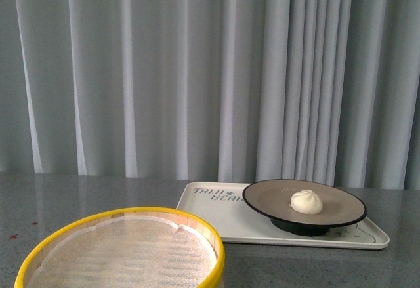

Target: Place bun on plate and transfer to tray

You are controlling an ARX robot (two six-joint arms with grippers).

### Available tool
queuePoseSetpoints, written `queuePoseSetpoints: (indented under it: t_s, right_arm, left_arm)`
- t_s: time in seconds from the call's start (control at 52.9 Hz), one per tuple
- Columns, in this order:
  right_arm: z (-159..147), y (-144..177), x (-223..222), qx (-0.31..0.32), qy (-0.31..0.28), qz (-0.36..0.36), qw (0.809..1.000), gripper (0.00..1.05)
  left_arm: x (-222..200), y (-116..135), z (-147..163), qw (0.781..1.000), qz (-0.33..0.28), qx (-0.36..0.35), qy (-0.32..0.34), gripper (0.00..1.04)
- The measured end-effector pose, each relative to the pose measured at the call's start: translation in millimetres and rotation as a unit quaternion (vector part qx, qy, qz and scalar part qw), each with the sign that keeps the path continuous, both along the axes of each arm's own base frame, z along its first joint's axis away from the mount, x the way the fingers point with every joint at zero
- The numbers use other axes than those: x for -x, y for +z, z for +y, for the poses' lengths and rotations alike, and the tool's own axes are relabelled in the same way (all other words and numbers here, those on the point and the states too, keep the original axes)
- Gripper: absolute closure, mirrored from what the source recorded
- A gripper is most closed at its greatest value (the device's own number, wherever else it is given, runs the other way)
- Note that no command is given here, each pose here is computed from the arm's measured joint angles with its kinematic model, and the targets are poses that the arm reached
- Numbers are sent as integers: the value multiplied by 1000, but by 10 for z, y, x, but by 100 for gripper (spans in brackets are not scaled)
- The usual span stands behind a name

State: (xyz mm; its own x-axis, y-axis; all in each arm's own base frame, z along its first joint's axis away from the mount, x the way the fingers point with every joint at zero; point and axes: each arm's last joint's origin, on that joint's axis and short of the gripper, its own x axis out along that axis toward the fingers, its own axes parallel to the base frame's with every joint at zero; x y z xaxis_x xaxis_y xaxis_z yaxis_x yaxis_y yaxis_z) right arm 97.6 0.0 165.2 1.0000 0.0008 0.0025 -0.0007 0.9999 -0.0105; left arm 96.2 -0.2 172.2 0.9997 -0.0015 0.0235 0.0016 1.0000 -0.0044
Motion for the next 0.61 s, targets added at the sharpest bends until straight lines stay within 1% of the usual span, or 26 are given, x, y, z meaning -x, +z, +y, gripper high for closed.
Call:
queuePoseSetpoints:
  t_s: [0.605]
  right_arm:
    - [0,0,0,0,0,0,1000,9]
  left_arm:
    - [0,0,0,1000,0,0,0,7]
